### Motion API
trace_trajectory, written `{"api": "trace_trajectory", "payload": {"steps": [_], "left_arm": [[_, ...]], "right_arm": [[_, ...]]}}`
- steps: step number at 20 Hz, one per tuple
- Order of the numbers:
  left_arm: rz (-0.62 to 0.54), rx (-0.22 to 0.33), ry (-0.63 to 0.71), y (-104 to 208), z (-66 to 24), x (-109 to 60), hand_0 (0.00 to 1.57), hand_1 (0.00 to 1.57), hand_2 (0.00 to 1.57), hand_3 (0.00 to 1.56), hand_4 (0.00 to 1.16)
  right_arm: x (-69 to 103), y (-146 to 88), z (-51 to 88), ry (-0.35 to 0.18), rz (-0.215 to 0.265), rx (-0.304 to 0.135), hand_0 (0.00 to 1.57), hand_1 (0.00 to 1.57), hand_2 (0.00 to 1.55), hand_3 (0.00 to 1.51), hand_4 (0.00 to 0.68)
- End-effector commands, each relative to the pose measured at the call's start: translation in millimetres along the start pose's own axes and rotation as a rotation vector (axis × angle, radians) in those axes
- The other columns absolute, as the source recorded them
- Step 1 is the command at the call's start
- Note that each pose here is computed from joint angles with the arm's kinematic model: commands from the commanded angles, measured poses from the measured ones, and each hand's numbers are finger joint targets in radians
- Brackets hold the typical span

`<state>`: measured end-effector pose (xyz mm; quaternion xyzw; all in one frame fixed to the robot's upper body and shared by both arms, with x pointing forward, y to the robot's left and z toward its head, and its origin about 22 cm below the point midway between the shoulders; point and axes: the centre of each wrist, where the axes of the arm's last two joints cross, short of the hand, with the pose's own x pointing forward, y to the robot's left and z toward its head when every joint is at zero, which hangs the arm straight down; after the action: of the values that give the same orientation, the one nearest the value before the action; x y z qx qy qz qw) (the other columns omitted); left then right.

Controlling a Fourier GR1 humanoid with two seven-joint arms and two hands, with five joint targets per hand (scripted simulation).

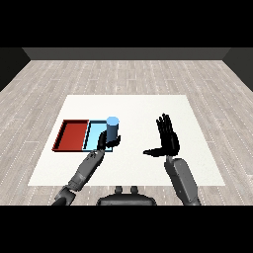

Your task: Pick the blue can and put it in the blue box

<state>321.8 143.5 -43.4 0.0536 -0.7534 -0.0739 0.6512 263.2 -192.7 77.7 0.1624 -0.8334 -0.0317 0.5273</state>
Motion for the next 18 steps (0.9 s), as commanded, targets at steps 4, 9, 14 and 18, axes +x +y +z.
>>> {"api": "trace_trajectory", "payload": {"steps": [4, 9, 14, 18], "left_arm": [[-0.097, 0.118, 0.096, 62, -17.9, -7.3, 1.57, 1.57, 1.57, 1.49, 1.13], [-0.148, 0.210, 0.264, 106, -14.7, -37.5, 1.57, 1.57, 1.57, 1.51, 1.08], [-0.217, 0.246, 0.374, 145, -44.6, -27.6, 1.57, 1.57, 1.57, 1.50, 1.06], [-0.306, 0.241, 0.502, 129, -50.8, -32.5, 1.57, 1.57, 1.55, 1.40, 0.99]], "right_arm": [[27.6, -39, 17.6, -0.023, 0.065, -0.086, 0.00, 0.00, 0.00, 0.00, 0.000], [6.5, -40, 33.6, -0.005, 0.074, -0.116, 0.00, 0.00, 0.00, 0.00, 0.000], [15.4, -57, 23.8, 0.009, 0.066, -0.150, 0.00, 0.00, 0.00, 0.00, 0.000], [4.4, -64, 23.4, 0.033, 0.077, -0.157, 0.00, 0.00, 0.00, 0.00, 0.000]]}}
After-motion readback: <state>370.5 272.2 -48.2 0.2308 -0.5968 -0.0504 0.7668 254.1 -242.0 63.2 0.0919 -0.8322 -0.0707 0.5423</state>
